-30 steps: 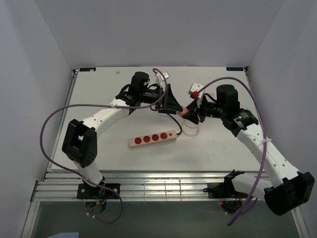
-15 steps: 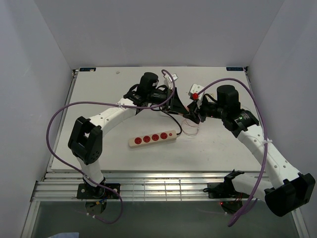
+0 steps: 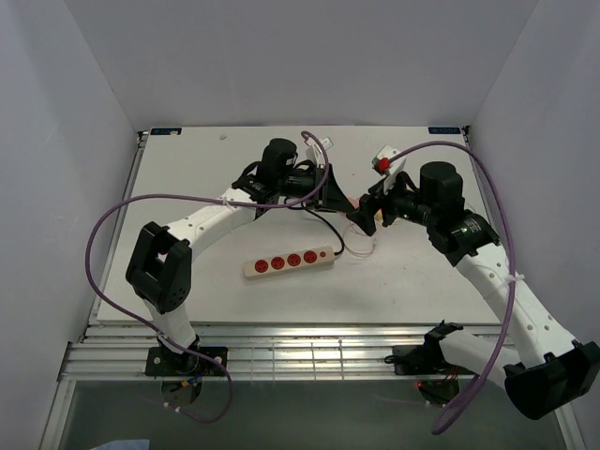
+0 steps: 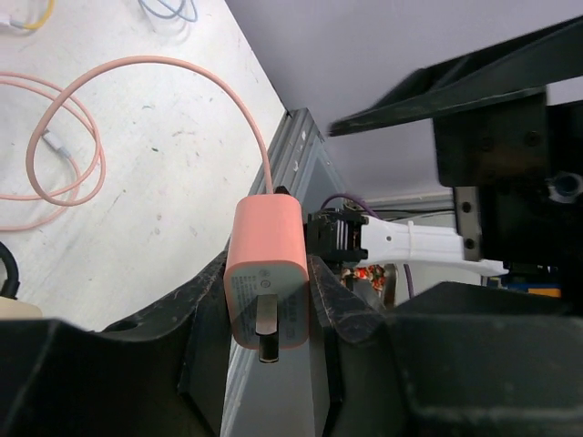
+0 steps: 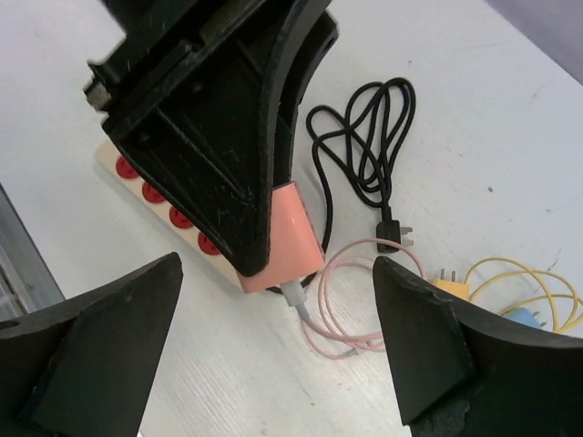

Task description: Insert the plug

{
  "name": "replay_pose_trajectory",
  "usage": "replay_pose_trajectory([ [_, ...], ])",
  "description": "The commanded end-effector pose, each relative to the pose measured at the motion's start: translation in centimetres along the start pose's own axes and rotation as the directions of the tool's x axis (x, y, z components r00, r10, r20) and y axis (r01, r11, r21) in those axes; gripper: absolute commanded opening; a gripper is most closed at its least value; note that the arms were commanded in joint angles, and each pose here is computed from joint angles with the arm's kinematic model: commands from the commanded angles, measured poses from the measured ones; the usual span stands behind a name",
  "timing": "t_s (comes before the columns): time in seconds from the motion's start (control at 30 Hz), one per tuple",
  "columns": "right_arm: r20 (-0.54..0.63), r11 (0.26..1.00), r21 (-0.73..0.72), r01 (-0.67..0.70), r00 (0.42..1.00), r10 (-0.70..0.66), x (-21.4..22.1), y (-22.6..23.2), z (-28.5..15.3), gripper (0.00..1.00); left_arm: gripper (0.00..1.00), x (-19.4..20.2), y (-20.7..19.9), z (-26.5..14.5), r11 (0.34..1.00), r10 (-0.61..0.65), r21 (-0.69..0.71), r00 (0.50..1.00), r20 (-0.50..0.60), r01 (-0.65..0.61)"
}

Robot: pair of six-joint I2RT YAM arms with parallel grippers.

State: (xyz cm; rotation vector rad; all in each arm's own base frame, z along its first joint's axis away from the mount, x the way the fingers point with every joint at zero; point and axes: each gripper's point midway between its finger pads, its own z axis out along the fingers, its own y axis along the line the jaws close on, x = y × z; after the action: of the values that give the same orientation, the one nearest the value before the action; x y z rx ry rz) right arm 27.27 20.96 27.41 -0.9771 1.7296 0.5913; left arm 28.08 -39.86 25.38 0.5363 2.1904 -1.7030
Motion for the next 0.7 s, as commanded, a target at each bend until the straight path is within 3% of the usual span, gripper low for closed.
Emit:
replay_pose_trajectory([
  [0.0, 0.215, 0.981, 0.104, -0.162, 0.967, 0.137, -5.2, -0.2, -3.5, 0.90, 0.00, -2.7, -3.9, -1.8, 0.984, 0.170, 0.025, 0.974, 0.151, -0.176],
  [0.03, 0.235, 0.963, 0.107, -0.246, 0.948, 0.216, -4.3, 0.0, -3.5, 0.90, 0.00, -3.1, -3.9, -1.9, 0.982, 0.181, 0.017, 0.968, 0.173, -0.187],
  [0.17, 0.387, 0.908, 0.156, -0.389, 0.870, 0.306, -3.6, -0.1, -5.6, 0.90, 0.00, -3.7, -4.7, -2.4, 0.973, 0.224, 0.012, 0.949, 0.221, -0.232],
  [0.3, 0.491, 0.876, 0.166, -0.452, 0.809, 0.324, -3.1, 0.1, -7.6, 0.90, 0.00, -3.9, -5.6, -2.8, 0.960, 0.263, 0.031, 0.934, 0.241, -0.278],
  [0.57, 0.591, 0.847, -0.070, -0.527, 0.662, 0.461, -4.5, 2.0, -6.7, 0.90, 0.00, -4.4, -7.8, -3.4, 0.934, 0.319, 0.074, 0.910, 0.266, -0.349],
  [0.67, 0.648, 0.806, -0.182, -0.563, 0.548, 0.529, -5.3, 2.1, -6.8, 0.90, 0.00, -4.5, -8.7, -3.7, 0.926, 0.329, 0.087, 0.899, 0.290, -0.368],
])
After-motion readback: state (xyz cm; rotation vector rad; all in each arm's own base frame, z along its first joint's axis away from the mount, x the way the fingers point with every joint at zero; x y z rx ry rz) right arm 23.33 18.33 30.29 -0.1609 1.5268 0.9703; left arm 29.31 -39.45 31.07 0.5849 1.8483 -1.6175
